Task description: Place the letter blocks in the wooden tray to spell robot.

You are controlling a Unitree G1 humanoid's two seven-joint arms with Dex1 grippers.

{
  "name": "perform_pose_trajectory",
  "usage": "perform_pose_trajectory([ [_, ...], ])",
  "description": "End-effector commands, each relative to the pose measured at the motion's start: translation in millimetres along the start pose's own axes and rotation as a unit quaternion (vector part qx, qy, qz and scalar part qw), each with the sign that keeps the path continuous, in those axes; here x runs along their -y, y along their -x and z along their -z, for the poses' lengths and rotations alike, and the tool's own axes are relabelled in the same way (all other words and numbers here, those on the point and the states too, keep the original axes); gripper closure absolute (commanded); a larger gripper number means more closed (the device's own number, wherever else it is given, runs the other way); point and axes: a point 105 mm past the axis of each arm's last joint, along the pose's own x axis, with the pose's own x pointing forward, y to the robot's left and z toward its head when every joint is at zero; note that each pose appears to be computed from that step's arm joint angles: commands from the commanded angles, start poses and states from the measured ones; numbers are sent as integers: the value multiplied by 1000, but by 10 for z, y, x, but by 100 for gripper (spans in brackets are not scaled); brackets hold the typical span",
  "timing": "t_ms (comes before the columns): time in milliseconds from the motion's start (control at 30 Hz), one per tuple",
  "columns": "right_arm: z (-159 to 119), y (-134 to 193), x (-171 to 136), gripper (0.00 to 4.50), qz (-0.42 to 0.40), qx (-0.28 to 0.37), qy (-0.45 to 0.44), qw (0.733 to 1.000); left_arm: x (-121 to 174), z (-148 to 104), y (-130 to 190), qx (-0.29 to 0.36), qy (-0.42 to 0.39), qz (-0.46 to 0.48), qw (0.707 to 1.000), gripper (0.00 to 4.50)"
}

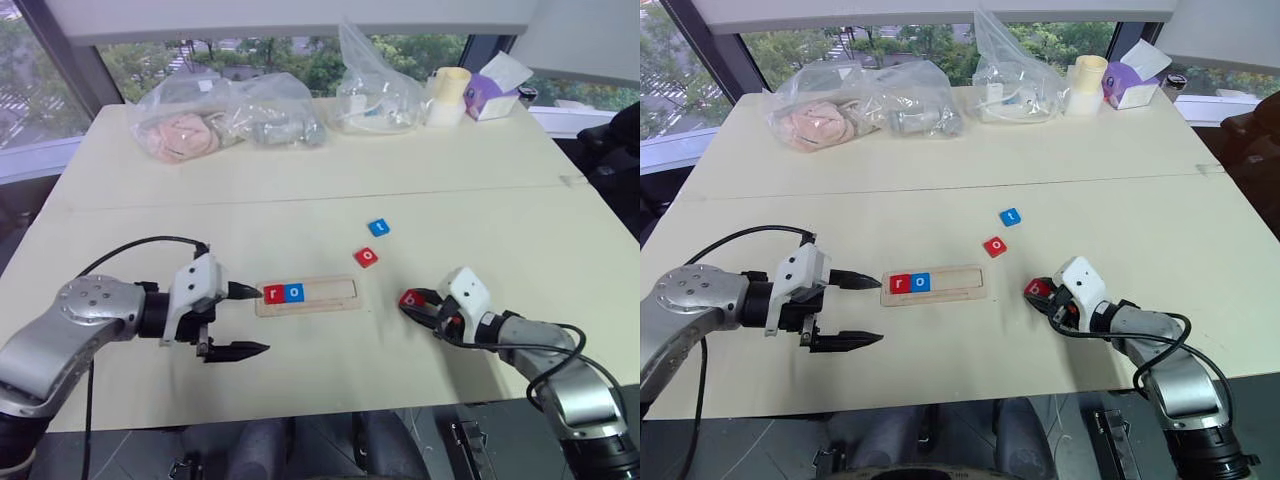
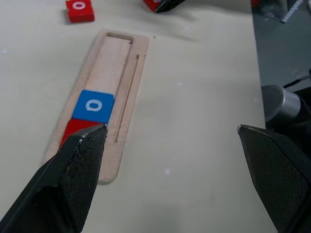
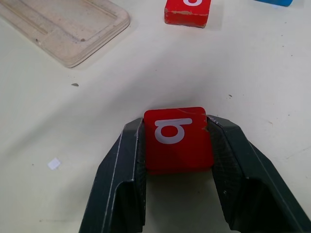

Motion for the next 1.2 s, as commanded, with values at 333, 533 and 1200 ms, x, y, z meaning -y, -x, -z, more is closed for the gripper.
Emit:
perform_pose_trajectory([
  [333,-1086,-481,-533,329,-219,133,92,962,-268,42,227,3,-4,-60,998,0],
  [533,-988,-690,-655,329,-302,112,146,935,-232,57,211,4,1,-64,998,0],
  [1200,-965,-1124,-655,329,-361,81,202,907,-148,52,148,25,20,-101,994,0],
])
